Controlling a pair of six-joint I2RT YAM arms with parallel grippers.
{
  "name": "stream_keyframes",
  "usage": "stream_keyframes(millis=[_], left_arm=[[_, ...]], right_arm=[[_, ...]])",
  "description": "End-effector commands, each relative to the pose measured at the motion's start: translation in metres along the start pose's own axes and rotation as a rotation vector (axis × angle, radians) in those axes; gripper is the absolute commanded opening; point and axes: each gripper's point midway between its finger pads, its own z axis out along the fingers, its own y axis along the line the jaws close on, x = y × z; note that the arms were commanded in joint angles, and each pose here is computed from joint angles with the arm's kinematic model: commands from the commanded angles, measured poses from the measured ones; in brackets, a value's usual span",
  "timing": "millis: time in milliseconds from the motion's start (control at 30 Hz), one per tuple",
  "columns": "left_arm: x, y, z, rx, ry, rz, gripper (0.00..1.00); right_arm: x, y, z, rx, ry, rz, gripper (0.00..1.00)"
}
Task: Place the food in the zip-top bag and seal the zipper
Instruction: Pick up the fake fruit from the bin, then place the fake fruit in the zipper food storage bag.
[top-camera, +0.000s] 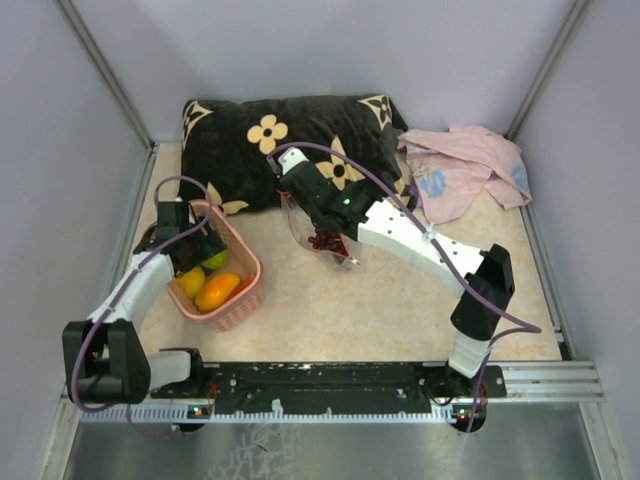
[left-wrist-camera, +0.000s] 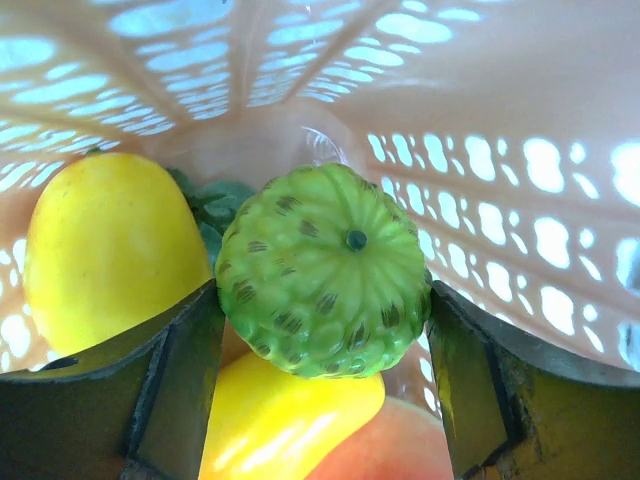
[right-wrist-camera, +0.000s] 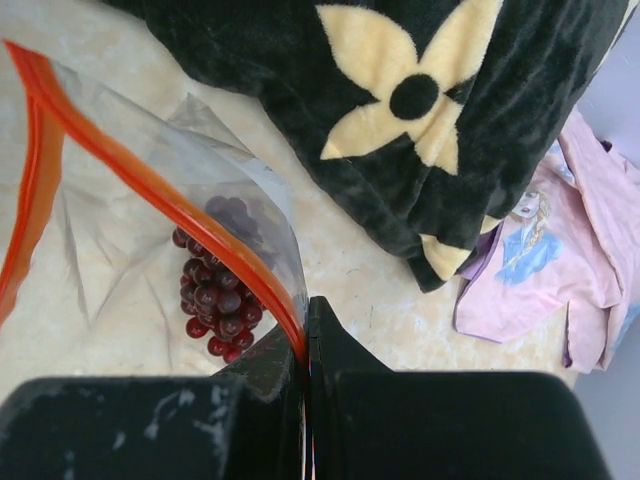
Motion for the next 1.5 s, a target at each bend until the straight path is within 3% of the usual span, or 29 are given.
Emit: stream_keyframes(millis=[0,333,567,1000,1200,1467], left_arm=[[-0.004,-0.003,-0.027,0.029,-0.017,0.017,0.48],[-0.022,-0.037,-0.083,0.248,-0.121,0.107,0.39],[-0.036,-0.062,-0.130,0.396,-0.198,0.142,0.38],[-0.041,-0.123,-0.232,0.849,-0.321,0.188,0.36],[-0.038,-0.154,-0.275,1.081,-0.308,0.171,0.35],[-0.020,-0.196,-0.286,1.222,-0.279,0.207,0.34]], right_arm=[[-0.031,-0.023,-0.029,0.010,-0.114,0.074,0.00],[-0.051,-0.025,-0.046,-0.039,-0.177,0.140,0.00],[-0.051,-0.020,-0.046,-0.059,-0.176,0.181,0.00],[-0.062,-0.013,-0.051,-0.111,-0.205,0.243,0.00],[-0.065,-0.006,-0.051,-0.144,-0.206,0.262,0.00],[-0.069,0.001,-0.054,-0.186,-0.215,0.285,0.00]])
